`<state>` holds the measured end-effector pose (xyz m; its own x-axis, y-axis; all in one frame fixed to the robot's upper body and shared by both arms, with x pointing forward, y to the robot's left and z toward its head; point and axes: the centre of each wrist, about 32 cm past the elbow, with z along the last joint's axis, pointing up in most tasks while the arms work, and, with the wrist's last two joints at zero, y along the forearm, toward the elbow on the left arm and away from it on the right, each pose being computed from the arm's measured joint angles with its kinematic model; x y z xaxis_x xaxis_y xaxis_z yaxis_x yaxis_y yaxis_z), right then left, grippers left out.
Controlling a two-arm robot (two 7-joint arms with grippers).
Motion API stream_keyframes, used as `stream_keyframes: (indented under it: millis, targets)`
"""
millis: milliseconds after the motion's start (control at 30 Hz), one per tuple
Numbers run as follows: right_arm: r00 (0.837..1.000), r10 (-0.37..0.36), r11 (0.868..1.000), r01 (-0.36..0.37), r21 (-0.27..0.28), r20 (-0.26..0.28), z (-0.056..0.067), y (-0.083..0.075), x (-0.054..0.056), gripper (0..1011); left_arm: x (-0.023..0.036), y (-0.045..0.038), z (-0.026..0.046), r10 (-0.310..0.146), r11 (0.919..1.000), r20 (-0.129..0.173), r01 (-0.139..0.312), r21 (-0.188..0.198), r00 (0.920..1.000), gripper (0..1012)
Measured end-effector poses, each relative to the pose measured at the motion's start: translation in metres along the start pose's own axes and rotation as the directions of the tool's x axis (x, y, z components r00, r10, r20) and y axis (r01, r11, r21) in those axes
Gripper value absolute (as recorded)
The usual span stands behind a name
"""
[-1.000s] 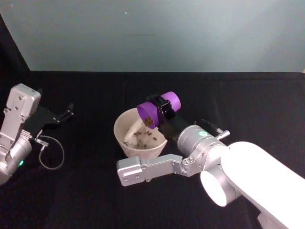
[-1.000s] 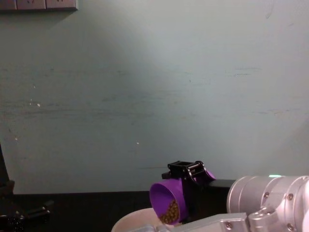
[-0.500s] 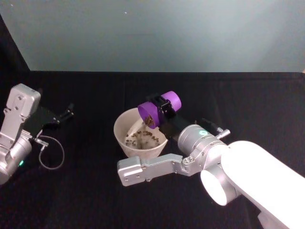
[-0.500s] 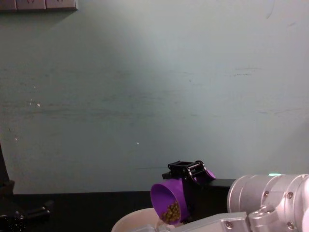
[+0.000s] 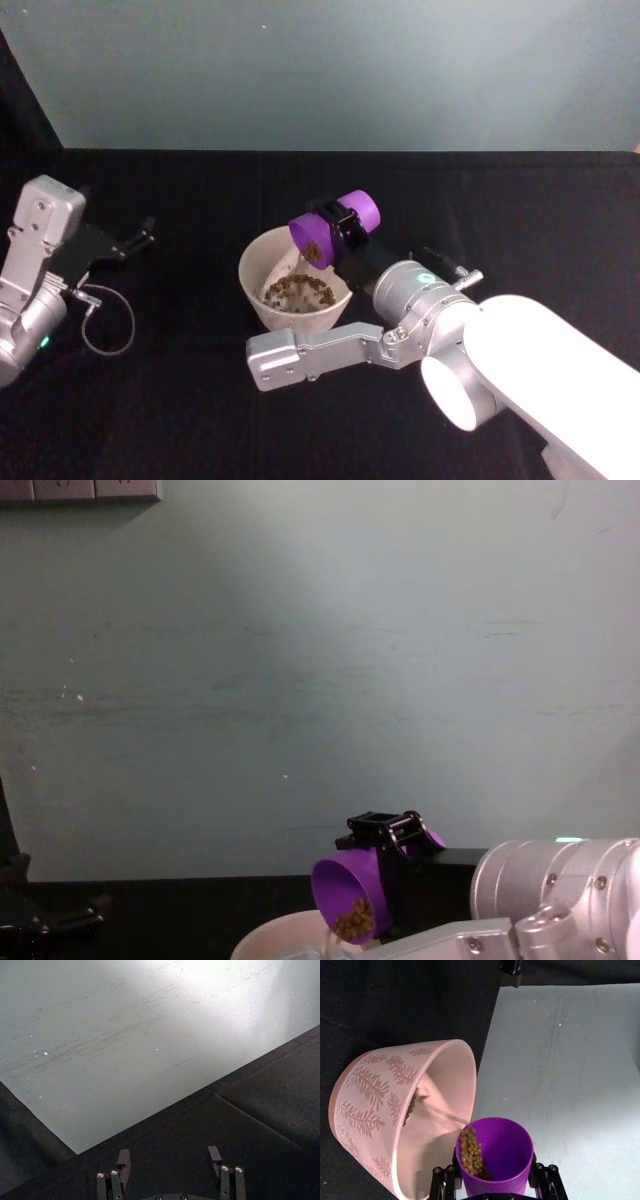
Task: Pick up the cup and pour the mung beans from the cup into the bowl.
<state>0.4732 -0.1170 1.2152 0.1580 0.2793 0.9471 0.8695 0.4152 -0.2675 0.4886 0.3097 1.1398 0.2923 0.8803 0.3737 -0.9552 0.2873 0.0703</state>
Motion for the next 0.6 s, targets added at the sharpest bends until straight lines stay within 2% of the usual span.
stream_keyframes:
  millis: [600]
  targets:
    - [1.000, -0.002, 1.000, 0.002, -0.004, 0.029, 0.0019, -0.0005, 0.0005, 723, 0.0000, 0.0000, 0.0000, 0.000, 1.0000, 0.000, 0.000, 0.000, 1.0000, 1000]
